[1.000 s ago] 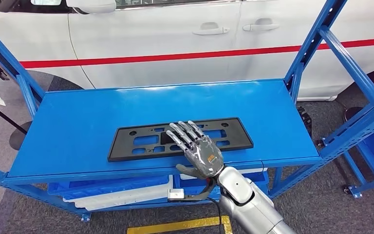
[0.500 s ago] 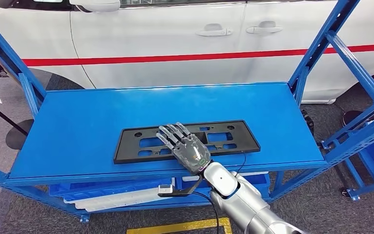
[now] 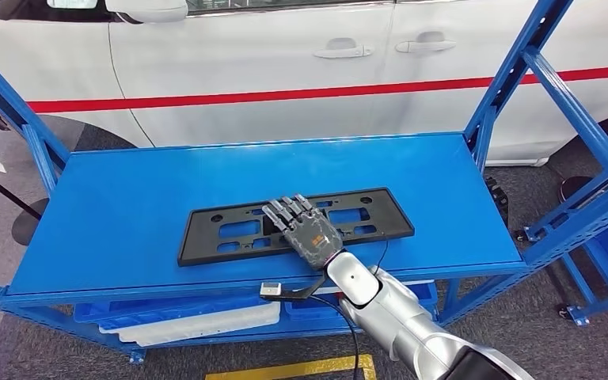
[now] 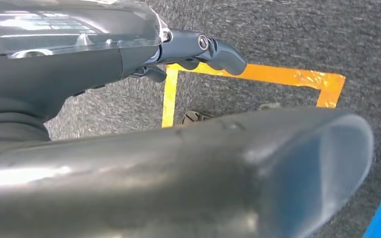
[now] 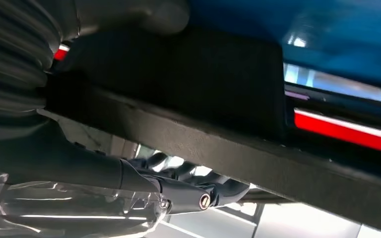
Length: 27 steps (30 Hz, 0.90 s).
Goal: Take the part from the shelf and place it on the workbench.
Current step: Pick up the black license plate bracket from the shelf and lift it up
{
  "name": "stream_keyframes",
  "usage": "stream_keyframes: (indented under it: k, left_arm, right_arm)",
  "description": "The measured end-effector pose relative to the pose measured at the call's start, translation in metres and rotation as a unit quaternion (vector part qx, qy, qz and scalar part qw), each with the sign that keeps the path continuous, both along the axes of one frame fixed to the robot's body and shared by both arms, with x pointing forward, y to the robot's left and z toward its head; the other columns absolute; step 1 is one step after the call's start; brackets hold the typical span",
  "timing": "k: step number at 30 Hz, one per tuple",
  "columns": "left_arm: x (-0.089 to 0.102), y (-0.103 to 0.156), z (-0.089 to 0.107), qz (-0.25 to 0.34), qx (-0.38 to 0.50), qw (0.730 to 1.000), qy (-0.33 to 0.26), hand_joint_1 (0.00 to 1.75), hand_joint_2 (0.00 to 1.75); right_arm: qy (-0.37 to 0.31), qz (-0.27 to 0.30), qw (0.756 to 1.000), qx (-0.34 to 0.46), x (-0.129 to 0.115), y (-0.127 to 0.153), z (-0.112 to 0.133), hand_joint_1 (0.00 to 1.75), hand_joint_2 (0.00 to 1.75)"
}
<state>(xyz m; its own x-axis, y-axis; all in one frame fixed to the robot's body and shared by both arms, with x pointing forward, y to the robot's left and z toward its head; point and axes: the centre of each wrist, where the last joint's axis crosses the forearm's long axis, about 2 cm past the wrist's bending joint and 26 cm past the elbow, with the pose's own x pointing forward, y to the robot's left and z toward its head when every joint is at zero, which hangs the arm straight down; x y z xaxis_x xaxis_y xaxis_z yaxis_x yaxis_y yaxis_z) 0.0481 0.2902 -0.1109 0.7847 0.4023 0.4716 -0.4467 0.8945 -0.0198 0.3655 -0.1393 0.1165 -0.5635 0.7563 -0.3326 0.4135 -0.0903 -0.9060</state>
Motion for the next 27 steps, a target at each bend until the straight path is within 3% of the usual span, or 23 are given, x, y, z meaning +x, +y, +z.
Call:
stream_keyframes:
  k: [13, 17, 27]
  left_arm:
    - [0.001, 0.007, 0.000, -0.007, 0.006, 1.000, -0.007, 0.00, 0.00]
    - [0.001, 0.006, 0.000, -0.015, 0.014, 0.999, -0.029, 0.00, 1.75]
    - [0.001, 0.005, 0.000, -0.026, 0.025, 0.998, -0.059, 0.00, 1.75]
  right_arm:
    - [0.017, -0.015, 1.000, -0.008, 0.005, -0.007, -0.006, 1.75, 1.75]
    - [0.018, -0.021, 1.000, -0.005, 0.006, -0.009, -0.006, 1.75, 1.75]
    - [0.021, -0.021, 0.999, 0.019, 0.009, -0.017, -0.005, 1.75, 1.75]
